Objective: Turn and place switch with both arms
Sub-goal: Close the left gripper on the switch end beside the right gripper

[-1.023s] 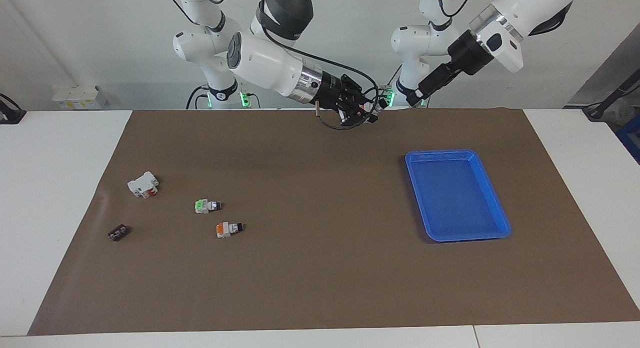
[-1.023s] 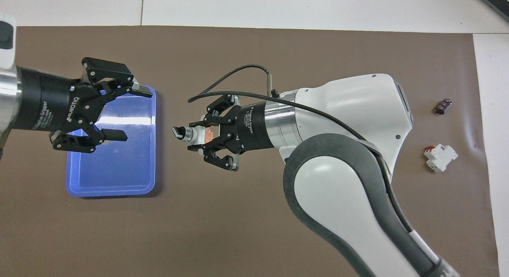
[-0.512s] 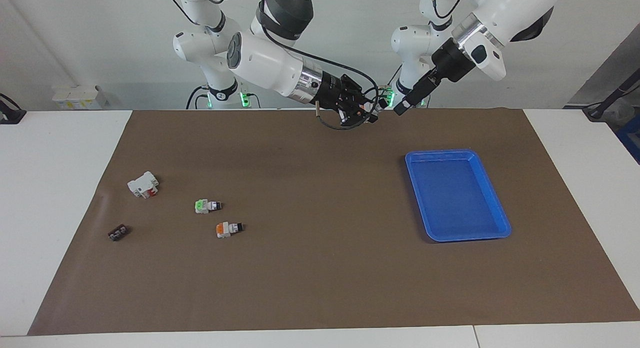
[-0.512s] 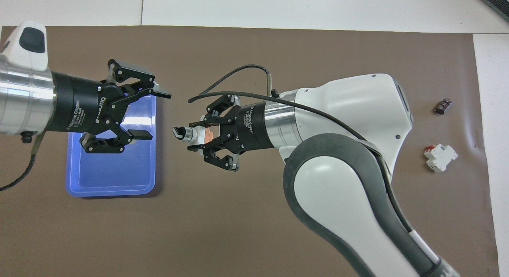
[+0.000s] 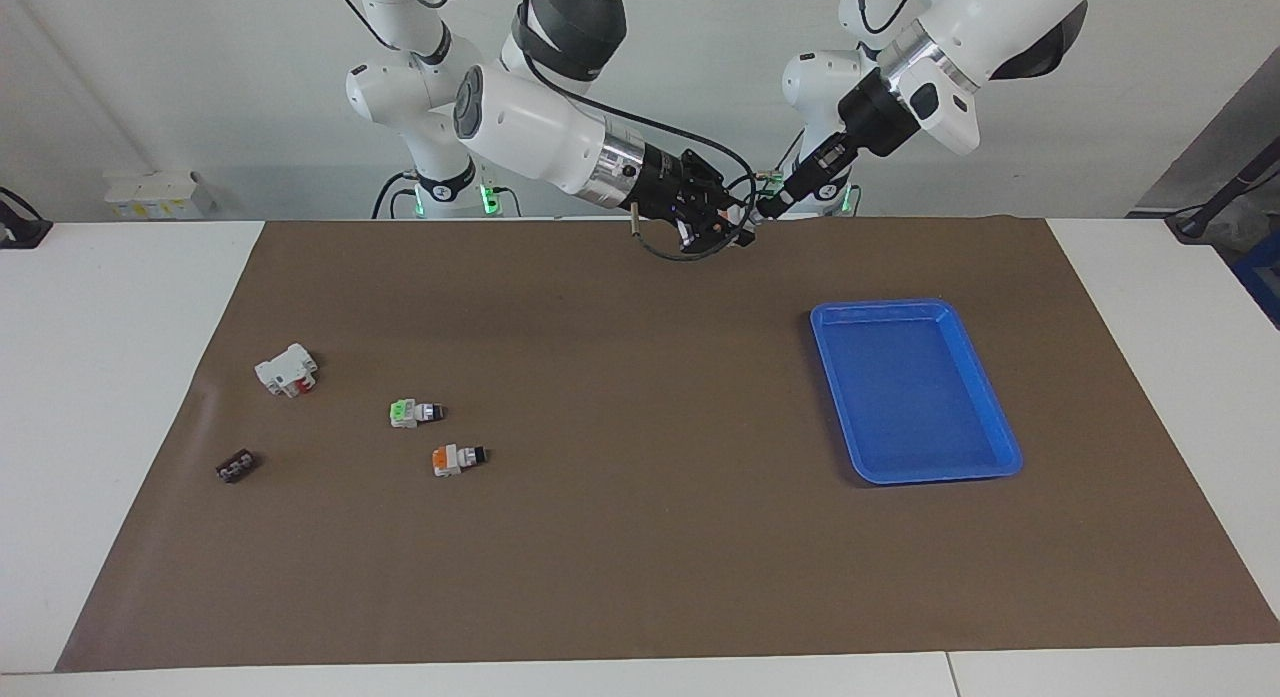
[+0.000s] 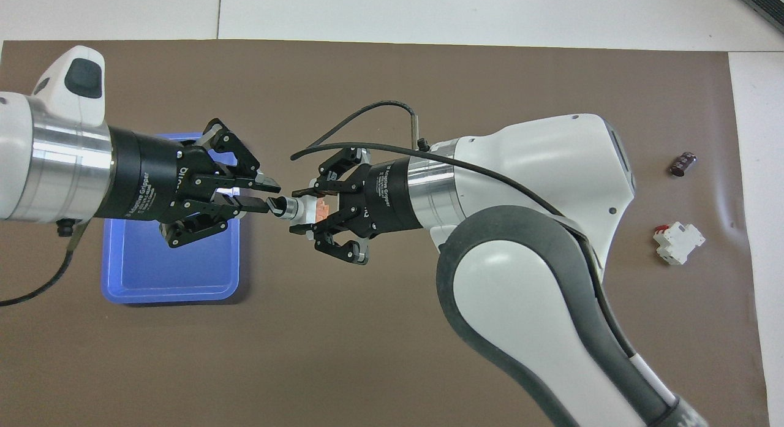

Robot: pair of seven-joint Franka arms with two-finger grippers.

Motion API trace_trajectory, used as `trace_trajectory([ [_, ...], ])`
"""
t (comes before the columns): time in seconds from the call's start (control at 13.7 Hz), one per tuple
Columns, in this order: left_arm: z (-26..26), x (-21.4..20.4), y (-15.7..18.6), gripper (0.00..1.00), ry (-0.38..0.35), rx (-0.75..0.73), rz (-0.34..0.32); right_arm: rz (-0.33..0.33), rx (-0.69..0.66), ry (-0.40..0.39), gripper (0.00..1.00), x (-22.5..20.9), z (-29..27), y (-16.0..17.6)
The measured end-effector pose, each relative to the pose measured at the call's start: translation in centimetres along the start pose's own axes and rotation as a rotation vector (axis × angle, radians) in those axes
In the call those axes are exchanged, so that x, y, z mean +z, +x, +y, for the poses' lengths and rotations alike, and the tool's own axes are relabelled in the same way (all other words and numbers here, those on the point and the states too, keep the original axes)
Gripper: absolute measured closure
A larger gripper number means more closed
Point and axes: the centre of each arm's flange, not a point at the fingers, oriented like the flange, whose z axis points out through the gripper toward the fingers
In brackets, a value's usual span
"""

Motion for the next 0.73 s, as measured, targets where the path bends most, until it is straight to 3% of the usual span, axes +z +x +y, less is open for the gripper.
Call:
trace_trajectory([
  [0.73,-1.3,0.8,-0.2,0.74,0.006,0.003,-0.029,0.003,-0.001,-0.020,0.59,0.2,0.3,0.0],
])
